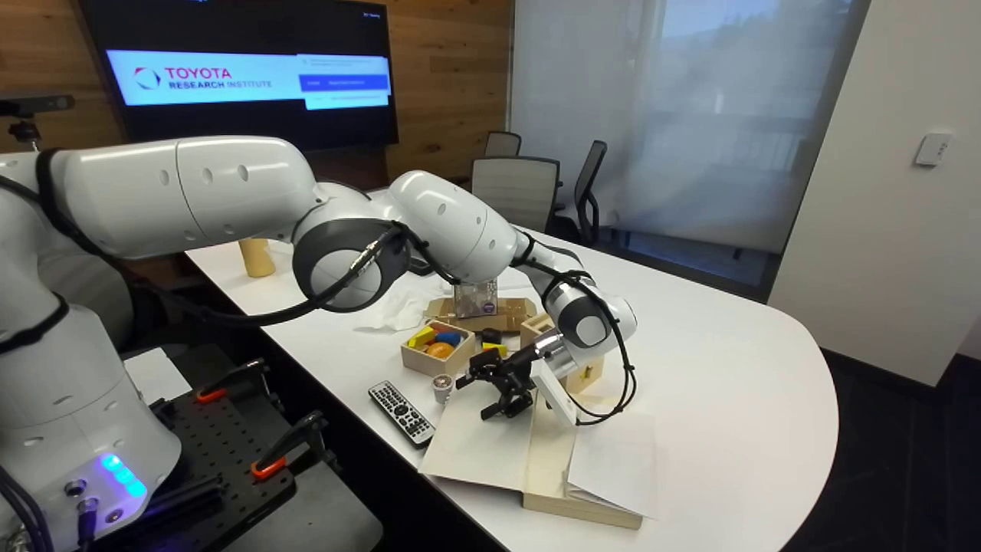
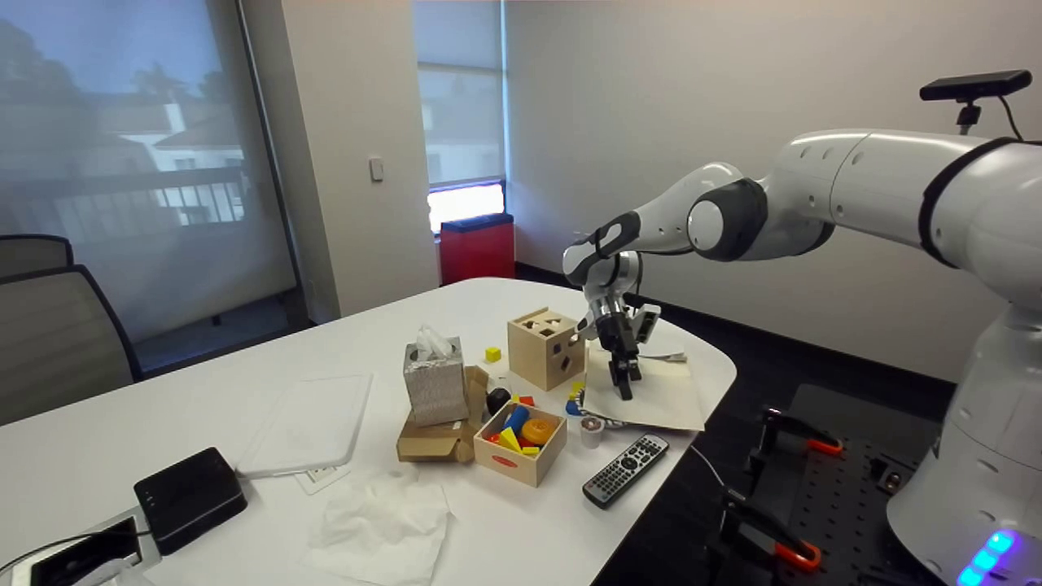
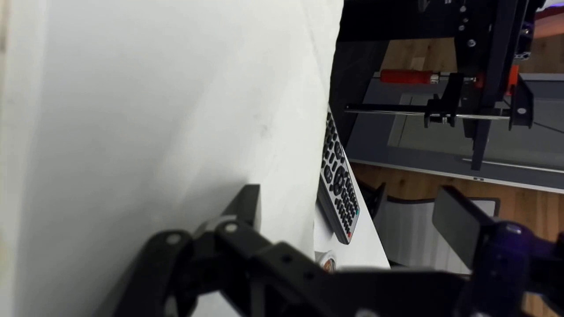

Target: Open the book

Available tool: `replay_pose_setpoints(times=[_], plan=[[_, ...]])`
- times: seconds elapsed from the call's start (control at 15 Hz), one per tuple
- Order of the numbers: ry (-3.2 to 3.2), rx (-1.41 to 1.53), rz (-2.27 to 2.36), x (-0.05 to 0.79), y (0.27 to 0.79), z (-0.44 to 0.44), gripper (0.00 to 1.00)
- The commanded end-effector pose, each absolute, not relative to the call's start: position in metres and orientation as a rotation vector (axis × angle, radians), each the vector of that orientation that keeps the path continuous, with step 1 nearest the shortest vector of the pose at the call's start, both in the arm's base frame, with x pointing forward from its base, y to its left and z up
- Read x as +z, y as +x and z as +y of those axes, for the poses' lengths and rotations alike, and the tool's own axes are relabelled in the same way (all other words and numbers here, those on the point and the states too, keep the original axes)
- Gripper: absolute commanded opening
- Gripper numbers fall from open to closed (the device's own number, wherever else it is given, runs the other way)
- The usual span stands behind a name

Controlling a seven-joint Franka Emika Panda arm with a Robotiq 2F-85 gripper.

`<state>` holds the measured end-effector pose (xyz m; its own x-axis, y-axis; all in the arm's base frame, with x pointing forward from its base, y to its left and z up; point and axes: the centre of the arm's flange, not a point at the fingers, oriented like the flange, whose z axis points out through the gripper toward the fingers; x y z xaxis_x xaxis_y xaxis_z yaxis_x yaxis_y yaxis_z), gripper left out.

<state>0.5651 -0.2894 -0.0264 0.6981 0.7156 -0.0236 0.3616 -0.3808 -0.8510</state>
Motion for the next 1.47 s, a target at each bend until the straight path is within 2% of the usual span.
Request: replay_pose_setpoints(times=[0.0, 0.8, 1.4], plan=[[-2.059, 0.469, -0.836, -0.005, 0.574, -0.293, 1.00], [-2.591, 0.301, -0.658, 0.091, 0.602, -0.325, 1.00], [-2.825, 0.191, -0.439, 0.123, 0.614, -0.343, 1.00]])
